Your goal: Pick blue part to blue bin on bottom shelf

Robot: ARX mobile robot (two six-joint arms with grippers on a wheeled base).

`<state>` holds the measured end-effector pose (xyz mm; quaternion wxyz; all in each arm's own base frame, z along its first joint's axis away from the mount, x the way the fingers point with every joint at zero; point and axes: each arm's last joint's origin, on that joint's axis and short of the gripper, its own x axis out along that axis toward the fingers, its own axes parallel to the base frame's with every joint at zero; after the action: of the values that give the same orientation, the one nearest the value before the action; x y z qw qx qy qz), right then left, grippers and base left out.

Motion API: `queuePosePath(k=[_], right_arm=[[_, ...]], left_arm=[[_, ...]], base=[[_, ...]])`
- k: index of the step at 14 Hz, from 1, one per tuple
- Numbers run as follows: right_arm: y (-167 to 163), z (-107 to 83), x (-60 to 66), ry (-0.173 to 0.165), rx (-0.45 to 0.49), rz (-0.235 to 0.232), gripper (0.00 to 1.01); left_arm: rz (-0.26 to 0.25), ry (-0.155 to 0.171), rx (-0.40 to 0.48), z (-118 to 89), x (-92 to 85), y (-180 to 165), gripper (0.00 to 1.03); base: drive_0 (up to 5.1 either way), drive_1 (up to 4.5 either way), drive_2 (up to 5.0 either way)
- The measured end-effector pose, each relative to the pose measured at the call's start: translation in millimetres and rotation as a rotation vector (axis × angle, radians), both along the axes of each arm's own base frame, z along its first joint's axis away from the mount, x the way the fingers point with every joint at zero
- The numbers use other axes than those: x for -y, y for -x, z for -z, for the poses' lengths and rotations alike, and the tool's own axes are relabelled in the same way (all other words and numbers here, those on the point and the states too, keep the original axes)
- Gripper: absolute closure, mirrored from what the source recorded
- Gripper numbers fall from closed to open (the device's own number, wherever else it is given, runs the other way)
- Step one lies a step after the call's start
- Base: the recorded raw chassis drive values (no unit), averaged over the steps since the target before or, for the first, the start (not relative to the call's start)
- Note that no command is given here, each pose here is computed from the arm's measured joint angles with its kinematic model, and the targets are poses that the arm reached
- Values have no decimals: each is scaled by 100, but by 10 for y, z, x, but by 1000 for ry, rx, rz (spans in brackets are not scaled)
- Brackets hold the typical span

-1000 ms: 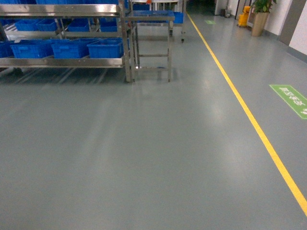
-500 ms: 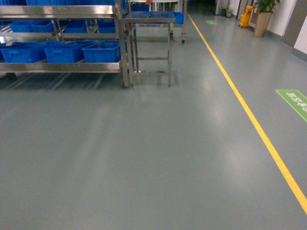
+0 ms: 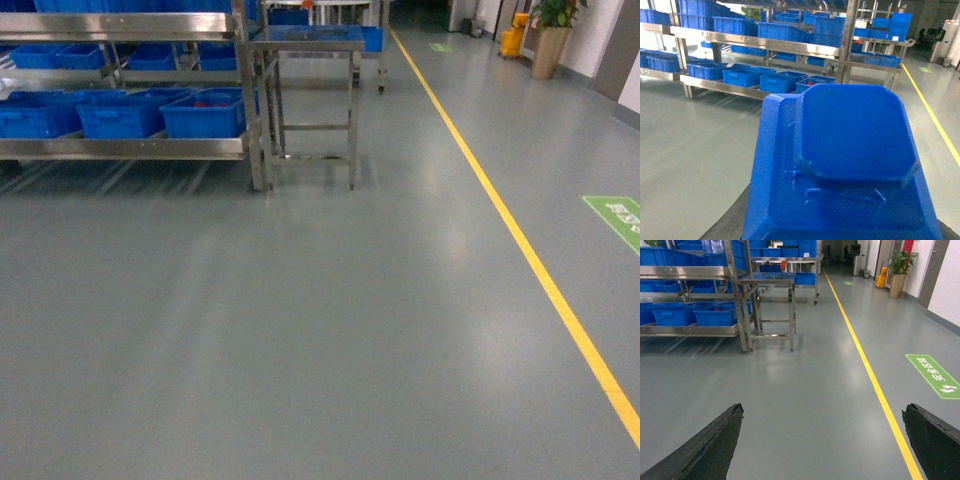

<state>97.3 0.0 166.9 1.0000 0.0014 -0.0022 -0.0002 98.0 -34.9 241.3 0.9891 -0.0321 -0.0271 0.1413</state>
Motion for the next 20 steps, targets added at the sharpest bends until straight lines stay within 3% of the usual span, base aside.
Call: queuePosePath(k=[20], right_arm=[[0,4,0,0,-4,0,3]], left_arm=[[2,1,3,-3,0,0,60]], base=[[1,415,-412]])
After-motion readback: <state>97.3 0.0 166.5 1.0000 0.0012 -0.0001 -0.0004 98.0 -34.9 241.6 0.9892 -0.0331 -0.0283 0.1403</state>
